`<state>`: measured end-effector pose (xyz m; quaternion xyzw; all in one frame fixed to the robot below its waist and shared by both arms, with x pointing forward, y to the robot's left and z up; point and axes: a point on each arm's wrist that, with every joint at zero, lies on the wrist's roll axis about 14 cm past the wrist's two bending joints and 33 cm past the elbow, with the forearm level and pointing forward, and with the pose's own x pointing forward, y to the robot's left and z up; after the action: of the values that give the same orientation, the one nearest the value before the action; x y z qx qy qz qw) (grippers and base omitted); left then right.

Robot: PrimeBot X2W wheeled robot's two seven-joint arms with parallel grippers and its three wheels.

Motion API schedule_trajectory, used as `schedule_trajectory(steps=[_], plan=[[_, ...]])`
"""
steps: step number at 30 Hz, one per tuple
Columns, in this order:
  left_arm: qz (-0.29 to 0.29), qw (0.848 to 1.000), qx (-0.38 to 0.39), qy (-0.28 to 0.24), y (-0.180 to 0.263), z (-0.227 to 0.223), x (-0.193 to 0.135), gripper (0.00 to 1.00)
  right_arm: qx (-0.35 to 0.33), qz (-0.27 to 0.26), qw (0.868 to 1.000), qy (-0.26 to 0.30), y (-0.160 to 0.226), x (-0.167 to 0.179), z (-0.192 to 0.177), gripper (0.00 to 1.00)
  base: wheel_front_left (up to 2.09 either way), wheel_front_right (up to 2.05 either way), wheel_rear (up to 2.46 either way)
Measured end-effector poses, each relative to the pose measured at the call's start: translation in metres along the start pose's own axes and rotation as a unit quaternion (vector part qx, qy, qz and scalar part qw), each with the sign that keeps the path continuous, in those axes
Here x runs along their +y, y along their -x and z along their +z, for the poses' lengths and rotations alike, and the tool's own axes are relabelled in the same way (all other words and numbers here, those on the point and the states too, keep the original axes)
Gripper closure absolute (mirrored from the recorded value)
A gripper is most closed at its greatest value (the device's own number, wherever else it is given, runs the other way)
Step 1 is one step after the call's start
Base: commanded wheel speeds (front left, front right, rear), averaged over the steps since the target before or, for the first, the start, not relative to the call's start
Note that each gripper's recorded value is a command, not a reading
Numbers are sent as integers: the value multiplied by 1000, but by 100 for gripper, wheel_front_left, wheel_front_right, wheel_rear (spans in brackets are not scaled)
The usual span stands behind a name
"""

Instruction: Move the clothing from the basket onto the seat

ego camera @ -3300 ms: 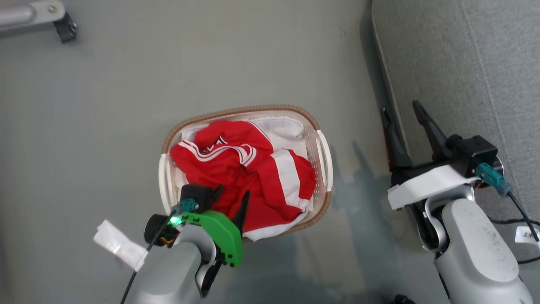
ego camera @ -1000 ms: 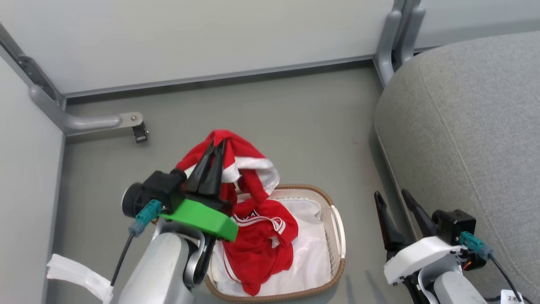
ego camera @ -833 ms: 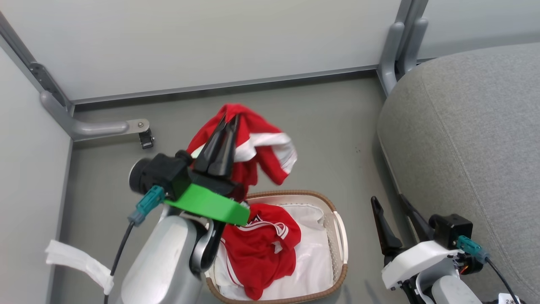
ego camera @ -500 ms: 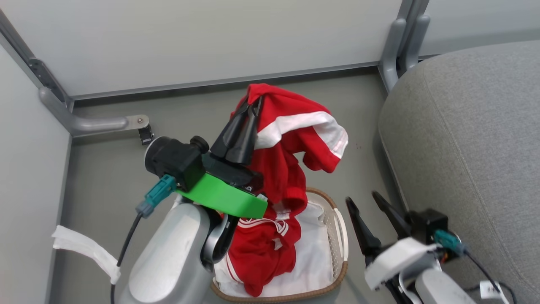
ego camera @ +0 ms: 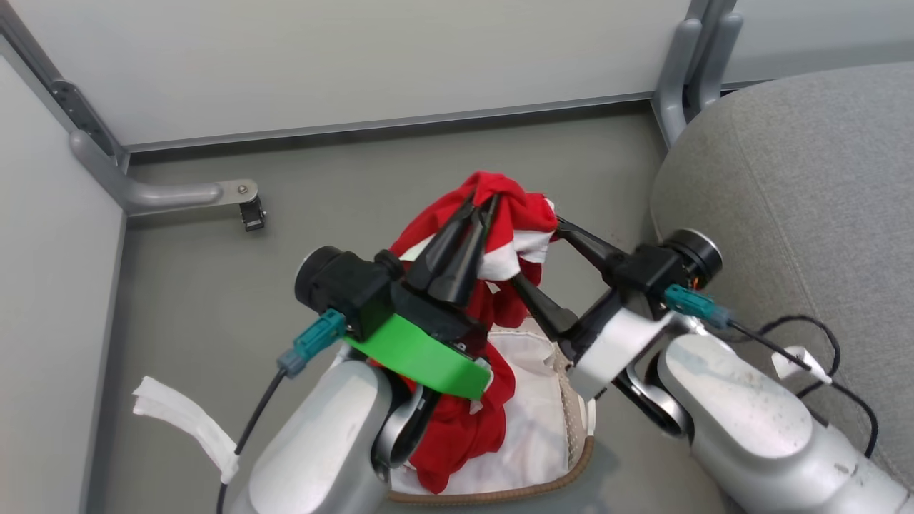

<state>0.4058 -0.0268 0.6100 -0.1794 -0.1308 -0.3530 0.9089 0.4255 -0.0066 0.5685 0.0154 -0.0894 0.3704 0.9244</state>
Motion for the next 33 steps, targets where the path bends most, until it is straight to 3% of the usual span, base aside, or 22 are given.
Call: schedule_trajectory(steps=[6,12,13,14,21,27,28,29,30,33], plan=[[-24,1000,4,12,0,-2,-16,100,32,44,998,30,-21,16,-15,0,0,0,0],[-37,999,7,26,2,-1,-26,100,81,91,992,11,-32,48,-46,0,0,0,0],[-36,999,7,26,3,-1,-25,100,82,93,992,6,-35,49,-47,55,0,0,0],[-34,999,8,26,3,-1,-24,100,81,91,992,-6,-37,51,-47,97,0,0,0],[-8,1000,10,24,6,-4,-6,100,63,89,994,-31,-46,48,-39,100,0,0,0],[5,1000,7,24,5,-4,4,100,45,50,996,-52,-37,27,-33,100,0,0,0],[7,1000,7,24,5,-4,5,90,41,44,997,-53,-36,24,-31,100,0,0,0],[12,1000,7,25,6,-6,8,32,32,22,997,-64,-31,14,-28,100,0,0,0],[15,1000,7,24,6,-7,9,0,28,12,997,-69,-28,10,-27,100,0,0,0],[16,1000,15,21,6,-14,10,0,20,-21,997,-75,-16,-6,-25,100,0,0,0]])
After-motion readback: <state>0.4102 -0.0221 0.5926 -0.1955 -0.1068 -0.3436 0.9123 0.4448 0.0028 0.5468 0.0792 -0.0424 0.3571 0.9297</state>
